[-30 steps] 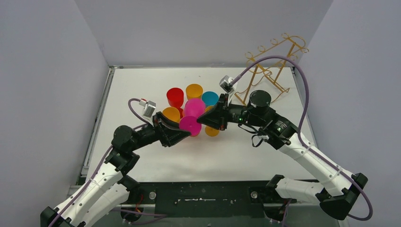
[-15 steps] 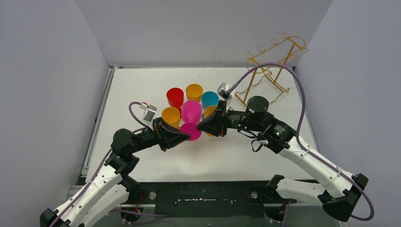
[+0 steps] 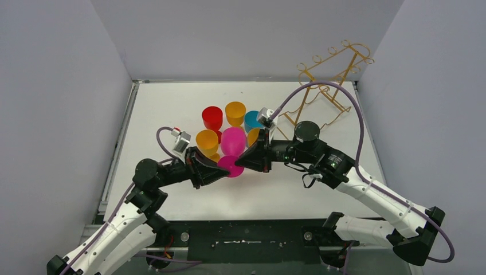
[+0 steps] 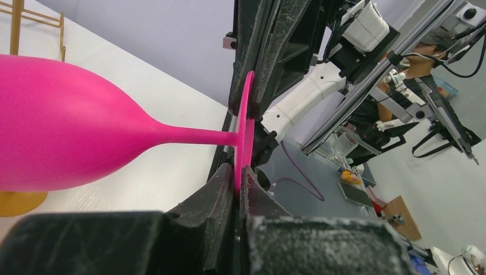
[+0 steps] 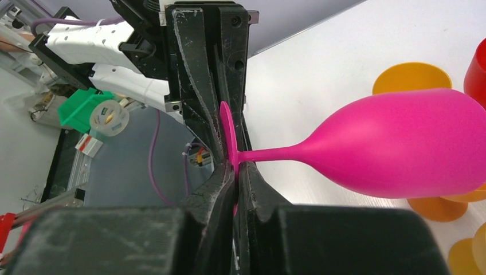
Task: Take the wine glass off the wine glass rack
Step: Place the wine glass at the center of the board.
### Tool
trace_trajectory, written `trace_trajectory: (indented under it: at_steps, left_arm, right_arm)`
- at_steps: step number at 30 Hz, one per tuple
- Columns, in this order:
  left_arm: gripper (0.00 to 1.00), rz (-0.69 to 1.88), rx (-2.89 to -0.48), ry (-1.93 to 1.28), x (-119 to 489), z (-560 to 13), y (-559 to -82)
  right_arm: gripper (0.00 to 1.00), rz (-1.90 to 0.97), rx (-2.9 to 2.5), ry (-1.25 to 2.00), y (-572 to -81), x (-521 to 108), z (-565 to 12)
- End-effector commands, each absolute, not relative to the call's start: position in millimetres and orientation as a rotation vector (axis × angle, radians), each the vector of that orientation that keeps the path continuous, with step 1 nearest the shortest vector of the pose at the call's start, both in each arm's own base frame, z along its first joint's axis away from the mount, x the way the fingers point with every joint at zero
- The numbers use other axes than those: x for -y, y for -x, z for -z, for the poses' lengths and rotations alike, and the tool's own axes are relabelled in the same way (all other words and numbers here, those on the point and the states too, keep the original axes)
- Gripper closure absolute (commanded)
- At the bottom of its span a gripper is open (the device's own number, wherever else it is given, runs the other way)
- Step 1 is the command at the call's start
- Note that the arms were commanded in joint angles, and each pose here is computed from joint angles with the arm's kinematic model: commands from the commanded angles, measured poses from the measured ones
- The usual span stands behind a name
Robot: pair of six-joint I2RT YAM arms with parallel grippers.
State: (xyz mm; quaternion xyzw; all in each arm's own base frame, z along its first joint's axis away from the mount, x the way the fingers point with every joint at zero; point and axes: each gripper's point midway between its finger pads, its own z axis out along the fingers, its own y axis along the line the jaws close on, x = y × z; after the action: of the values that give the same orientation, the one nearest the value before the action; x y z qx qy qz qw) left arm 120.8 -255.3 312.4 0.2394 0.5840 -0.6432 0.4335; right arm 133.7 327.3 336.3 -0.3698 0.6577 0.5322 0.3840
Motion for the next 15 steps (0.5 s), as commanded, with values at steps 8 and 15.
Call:
trace_trajectory:
  at_steps: [8, 15]
  left_arm:
    - [0.83, 1.617, -1.371, -0.608, 251.9, -316.4, -112.3]
    - [0.84, 1.613, -1.388, -0.626, 250.7, -311.6, -108.1]
  right_arm:
    - [1.0, -1.374, -1.543, 0.97, -117.0, -348.5, -343.0]
    - [1.0, -1.343, -1.524, 0.932, -119.9, -345.1, -345.9]
